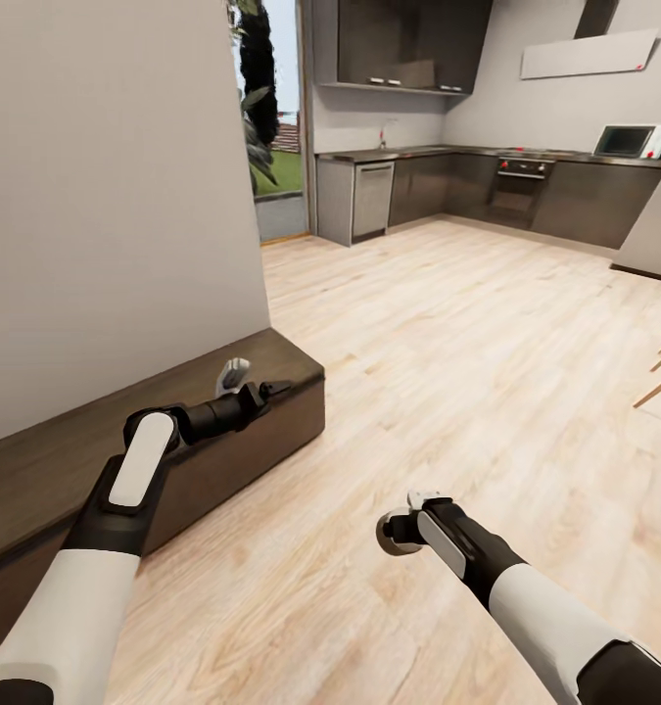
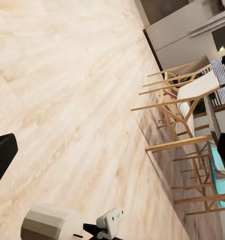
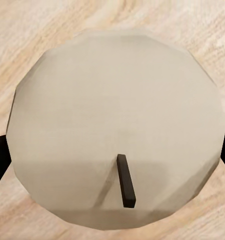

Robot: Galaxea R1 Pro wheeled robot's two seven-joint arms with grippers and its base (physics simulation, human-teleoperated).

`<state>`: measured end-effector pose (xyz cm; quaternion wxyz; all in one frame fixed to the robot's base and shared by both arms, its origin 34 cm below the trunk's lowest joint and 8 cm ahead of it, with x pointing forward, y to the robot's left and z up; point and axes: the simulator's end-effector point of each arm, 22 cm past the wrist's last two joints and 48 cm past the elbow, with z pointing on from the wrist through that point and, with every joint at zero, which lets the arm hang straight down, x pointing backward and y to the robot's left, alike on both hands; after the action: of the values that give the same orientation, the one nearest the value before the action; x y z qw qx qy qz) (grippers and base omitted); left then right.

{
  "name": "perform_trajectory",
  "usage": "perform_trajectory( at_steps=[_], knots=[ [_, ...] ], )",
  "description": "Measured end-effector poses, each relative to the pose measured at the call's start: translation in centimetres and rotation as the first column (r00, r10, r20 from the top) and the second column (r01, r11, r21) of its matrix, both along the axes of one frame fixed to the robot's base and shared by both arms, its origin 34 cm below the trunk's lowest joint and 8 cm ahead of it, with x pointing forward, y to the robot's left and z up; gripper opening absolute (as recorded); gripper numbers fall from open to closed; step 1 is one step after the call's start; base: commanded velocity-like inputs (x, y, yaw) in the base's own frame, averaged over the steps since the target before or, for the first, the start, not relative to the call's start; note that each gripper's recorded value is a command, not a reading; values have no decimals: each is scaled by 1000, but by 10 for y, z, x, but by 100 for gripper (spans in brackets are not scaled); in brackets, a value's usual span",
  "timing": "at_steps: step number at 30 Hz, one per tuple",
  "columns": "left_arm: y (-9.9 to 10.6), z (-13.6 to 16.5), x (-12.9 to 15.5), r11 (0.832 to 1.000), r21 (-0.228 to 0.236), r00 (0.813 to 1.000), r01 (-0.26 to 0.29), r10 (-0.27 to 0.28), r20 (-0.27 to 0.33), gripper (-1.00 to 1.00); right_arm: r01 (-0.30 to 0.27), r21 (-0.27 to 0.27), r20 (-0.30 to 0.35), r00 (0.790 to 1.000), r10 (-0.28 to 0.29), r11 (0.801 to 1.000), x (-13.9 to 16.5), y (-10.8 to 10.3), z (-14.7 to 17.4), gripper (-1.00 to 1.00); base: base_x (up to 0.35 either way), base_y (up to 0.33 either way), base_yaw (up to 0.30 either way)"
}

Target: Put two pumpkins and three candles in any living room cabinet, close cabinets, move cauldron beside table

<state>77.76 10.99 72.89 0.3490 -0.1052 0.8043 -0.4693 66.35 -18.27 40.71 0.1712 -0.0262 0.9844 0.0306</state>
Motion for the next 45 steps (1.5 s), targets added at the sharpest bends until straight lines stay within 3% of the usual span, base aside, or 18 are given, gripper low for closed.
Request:
perform_trajectory(
  at_steps=[13,45],
  knots=[
    [-1,9,-1,1000,-1,1000,1,-1,13,100,3,0,14,1000,-3,1000,3,-2,8,-100,0,0,114],
    [-1,24,-4,1000,-2,1000,-2,2,31,100,1,-2,42,999,-1,1000,9,0,23,-100,0,0,238]
  ],
)
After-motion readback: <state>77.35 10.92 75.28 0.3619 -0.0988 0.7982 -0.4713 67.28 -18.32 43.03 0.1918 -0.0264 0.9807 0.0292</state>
